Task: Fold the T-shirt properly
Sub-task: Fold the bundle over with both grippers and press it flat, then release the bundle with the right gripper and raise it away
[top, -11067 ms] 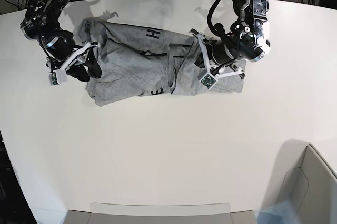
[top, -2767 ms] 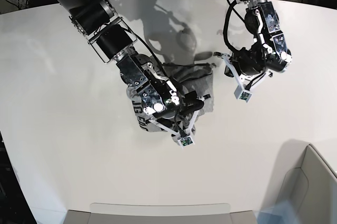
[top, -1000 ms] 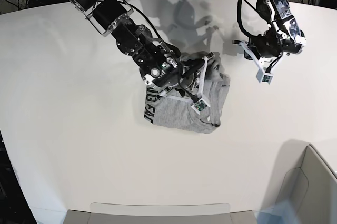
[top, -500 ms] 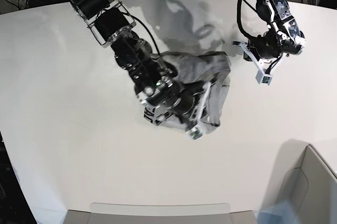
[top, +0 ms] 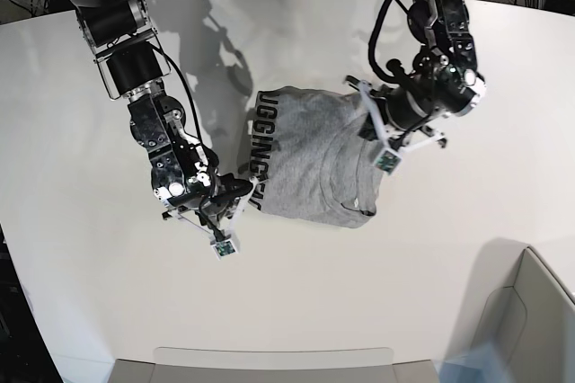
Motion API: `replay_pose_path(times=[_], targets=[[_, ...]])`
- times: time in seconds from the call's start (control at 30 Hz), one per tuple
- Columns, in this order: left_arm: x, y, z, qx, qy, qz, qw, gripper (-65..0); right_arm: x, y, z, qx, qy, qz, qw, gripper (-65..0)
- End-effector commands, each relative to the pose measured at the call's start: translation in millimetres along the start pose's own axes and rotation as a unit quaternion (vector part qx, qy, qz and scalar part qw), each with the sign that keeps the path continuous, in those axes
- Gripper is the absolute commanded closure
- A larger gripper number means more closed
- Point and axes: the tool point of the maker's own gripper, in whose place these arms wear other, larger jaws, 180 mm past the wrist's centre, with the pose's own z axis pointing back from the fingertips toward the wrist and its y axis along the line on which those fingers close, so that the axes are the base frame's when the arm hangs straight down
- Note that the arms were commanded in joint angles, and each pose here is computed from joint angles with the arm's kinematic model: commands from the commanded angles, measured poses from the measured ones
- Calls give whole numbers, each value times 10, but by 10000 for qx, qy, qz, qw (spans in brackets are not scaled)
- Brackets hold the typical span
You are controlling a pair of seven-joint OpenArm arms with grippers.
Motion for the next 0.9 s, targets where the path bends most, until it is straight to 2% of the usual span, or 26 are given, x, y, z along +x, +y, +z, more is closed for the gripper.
replay_pose_path(times=[0.0,0.1,0.17,0.23,0.37,0.43,0.53,0.7,0.87], targets=[[157,-79,11,-98,-226,-233,9994,0,249,15,51,47,-302,9,9995,0],[149,-304,-80,-423,-104,-613,9972,0,179,2,1,36,-176,-13,9998,0],[31,-433,-191,-667,153,-770,9947,0,159,7,-14,39,-140,-17,9999,0],[-136,-496,-325,-868,470,-764,9922,0,124,5,-33,37,-86,-23,10000,0],[-383,-391,-591,-1025,1009,-481,9884,0,10,-6,-94,29,88,-41,9999,0],[-456,-248,-634,-944,1101,-225,9892,0,-85,85,-139,102,229,173,9995,0],[-495,-32,-649,-770,1017,158,9917,0,-257,353,-187,360,442,765,9954,0],[-401,557,-591,-266,813,659,9941,0,-552,676,-226,629,695,1112,9894,0],[-201,1079,-610,29,496,1008,9937,0,-759,1207,-227,1065,840,1526,9789,0]])
